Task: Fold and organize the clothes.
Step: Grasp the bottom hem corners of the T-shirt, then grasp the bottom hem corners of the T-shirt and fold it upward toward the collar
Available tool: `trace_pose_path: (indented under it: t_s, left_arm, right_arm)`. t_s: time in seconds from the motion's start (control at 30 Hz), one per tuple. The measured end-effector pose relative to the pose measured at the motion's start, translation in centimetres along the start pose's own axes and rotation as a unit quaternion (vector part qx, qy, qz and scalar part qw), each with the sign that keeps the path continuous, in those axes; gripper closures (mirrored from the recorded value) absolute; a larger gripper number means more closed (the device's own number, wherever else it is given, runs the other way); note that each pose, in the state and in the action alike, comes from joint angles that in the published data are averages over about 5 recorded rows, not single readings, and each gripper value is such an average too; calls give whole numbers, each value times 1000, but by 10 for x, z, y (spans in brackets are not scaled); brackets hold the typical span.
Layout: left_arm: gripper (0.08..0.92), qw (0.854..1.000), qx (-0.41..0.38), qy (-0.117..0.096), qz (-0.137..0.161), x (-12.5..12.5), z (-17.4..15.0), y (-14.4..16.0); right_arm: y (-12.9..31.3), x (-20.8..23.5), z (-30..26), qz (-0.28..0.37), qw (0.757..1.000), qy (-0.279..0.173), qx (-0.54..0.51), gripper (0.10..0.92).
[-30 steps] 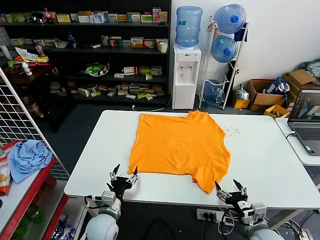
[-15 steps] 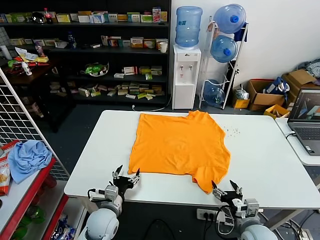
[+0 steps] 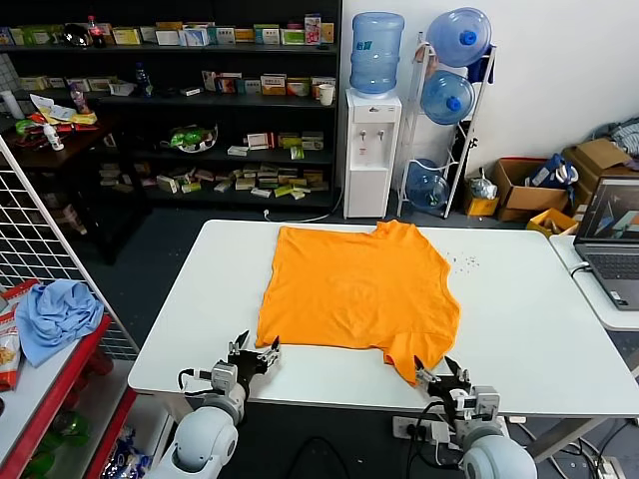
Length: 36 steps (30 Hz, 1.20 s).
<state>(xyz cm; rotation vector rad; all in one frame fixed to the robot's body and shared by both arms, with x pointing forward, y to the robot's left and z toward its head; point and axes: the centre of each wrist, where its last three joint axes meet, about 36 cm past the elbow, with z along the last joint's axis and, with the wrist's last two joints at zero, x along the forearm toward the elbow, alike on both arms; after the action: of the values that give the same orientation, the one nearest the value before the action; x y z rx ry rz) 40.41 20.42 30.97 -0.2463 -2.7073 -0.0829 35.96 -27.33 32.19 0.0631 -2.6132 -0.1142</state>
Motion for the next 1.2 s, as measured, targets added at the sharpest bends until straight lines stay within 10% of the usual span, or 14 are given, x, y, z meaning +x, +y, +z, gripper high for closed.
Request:
trace_pose_path:
  t_s: [0.47, 0.7, 1.2]
  left_arm:
    - [749, 1000, 4, 2, 12, 3, 5, -4]
    - [904, 1000, 3, -6, 16, 9, 6, -6]
    - [906, 999, -17, -19, 24, 35, 5, -4]
  right_arm:
    - [5, 6, -3, 16, 1000, 13, 1, 875]
    - [2, 18, -4, 19, 1000, 8, 9, 898]
    - [-15, 70, -6, 32, 998, -19, 47, 898]
